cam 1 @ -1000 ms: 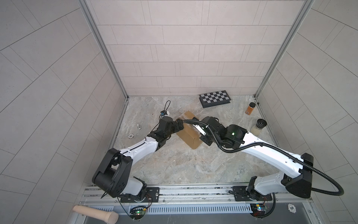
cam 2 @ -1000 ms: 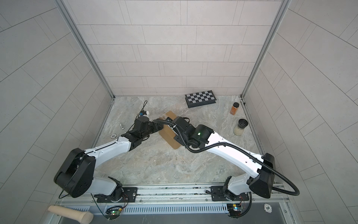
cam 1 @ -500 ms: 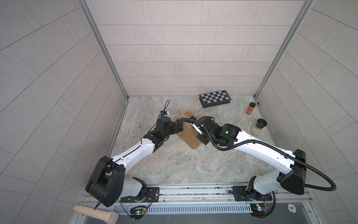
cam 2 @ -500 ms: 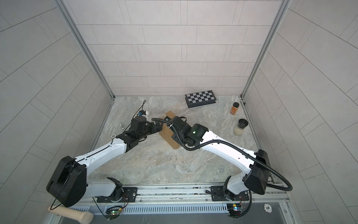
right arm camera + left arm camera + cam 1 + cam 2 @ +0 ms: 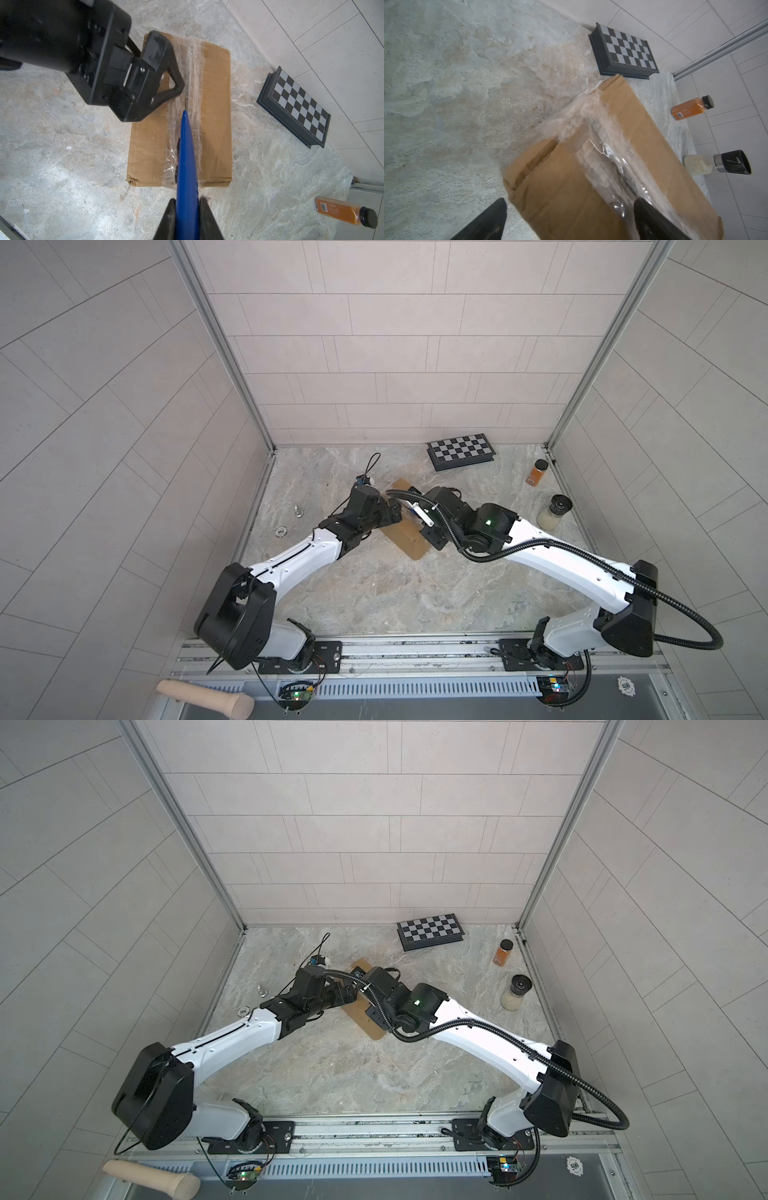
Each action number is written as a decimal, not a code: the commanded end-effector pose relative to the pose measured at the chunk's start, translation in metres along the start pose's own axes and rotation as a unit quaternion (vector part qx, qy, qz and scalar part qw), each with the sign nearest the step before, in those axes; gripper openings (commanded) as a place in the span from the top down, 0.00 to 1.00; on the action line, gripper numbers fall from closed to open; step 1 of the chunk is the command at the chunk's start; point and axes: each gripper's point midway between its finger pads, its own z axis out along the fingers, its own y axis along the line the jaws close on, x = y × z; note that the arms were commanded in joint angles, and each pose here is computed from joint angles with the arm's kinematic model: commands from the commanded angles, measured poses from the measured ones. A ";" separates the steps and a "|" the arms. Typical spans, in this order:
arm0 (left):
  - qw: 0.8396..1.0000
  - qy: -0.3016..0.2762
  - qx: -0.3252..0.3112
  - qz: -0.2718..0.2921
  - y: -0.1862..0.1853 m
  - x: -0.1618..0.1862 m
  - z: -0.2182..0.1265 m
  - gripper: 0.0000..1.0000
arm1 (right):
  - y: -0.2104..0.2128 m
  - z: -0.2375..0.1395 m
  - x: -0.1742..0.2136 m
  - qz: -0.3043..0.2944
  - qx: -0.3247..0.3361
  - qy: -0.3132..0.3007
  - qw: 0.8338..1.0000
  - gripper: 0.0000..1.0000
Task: Unpack the express box
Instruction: 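Drag the knife along the tape seam toward the robot with the right gripper, then continue slicing the seam toward the box's near edge with the right gripper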
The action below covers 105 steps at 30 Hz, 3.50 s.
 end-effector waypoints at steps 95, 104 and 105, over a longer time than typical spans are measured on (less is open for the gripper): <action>0.997 0.025 -0.074 -0.014 0.046 0.021 0.014 0.04 | -0.001 -0.006 0.043 -0.014 -0.019 0.075 0.997 1.00; 0.992 0.035 -0.116 -0.022 0.071 0.025 0.019 0.04 | -0.017 -0.026 0.066 -0.018 -0.003 0.102 0.995 1.00; 0.992 0.037 -0.121 -0.029 0.076 0.026 0.020 0.04 | -0.020 -0.031 0.070 -0.018 0.000 0.106 0.994 1.00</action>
